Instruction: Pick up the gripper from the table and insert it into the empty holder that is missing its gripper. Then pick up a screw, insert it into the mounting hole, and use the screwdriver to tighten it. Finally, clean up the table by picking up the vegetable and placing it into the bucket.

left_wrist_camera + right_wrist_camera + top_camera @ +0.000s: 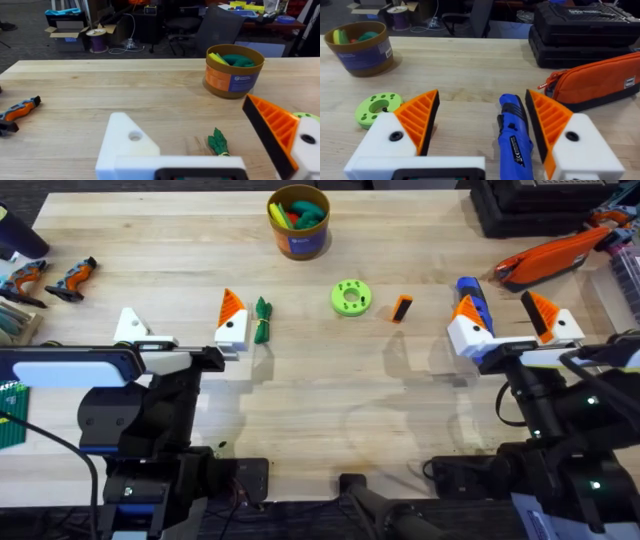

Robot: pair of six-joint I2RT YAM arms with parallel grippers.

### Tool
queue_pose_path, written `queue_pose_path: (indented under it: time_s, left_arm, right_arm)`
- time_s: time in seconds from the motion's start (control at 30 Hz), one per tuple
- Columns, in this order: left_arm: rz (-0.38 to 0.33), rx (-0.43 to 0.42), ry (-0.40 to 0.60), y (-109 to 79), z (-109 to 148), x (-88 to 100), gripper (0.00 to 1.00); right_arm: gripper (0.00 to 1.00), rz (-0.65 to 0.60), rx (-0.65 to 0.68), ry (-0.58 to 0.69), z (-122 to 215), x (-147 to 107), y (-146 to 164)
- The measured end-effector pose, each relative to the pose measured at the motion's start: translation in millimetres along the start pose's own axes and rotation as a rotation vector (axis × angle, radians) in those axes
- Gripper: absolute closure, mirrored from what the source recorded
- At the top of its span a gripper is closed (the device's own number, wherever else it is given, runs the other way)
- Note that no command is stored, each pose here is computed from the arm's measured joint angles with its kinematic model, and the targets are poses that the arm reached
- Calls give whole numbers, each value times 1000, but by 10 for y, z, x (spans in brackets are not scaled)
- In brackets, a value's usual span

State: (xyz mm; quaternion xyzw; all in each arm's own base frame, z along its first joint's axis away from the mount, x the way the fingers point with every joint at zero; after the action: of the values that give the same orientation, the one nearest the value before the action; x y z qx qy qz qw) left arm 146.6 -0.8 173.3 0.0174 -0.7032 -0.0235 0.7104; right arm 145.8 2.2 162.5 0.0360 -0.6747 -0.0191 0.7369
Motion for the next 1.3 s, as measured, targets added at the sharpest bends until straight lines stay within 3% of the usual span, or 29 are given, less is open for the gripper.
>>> queue_pose_path:
  time_s: [0.3,0.53,0.67,0.83,0.97,1.07,1.3]
  left_arm:
    - [0,2,-10,2,0,15,16]
    - [-13,14,-163,17,20,240,15]
    - [-33,14,-116,19,40,275,15]
    - [-43,29,-72,55,172,681,15]
    - [-48,53,-4,98,250,1059,15]
    - [-52,55,110,120,226,1294,14]
    - [-58,43,419,148,-64,1576,15]
  right_arm:
    - [17,0,1,-13,0,18,1]
    - [17,4,14,-180,23,260,21]
    - [17,6,21,-228,52,369,32]
    - [17,6,23,-242,193,703,62]
    - [17,5,20,-175,369,1014,92]
    - [17,2,12,-58,460,1184,108]
    - [17,-9,-18,337,414,1368,121]
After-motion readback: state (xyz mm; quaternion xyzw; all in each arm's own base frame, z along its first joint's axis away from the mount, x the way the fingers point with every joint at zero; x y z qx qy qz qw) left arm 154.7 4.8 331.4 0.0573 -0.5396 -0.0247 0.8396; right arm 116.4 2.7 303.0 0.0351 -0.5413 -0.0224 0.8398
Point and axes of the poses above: each hand's point on the last joint's axis, 136 mm out from that joint toward the fingers, its own z axis back along the fingers, its own y axis along the line the jaws close on, x = y × z, the point moved 10 cm from there along z, back along the fingers, and after that the axes turned 4 degrees about -z, right-handed, at the moved point
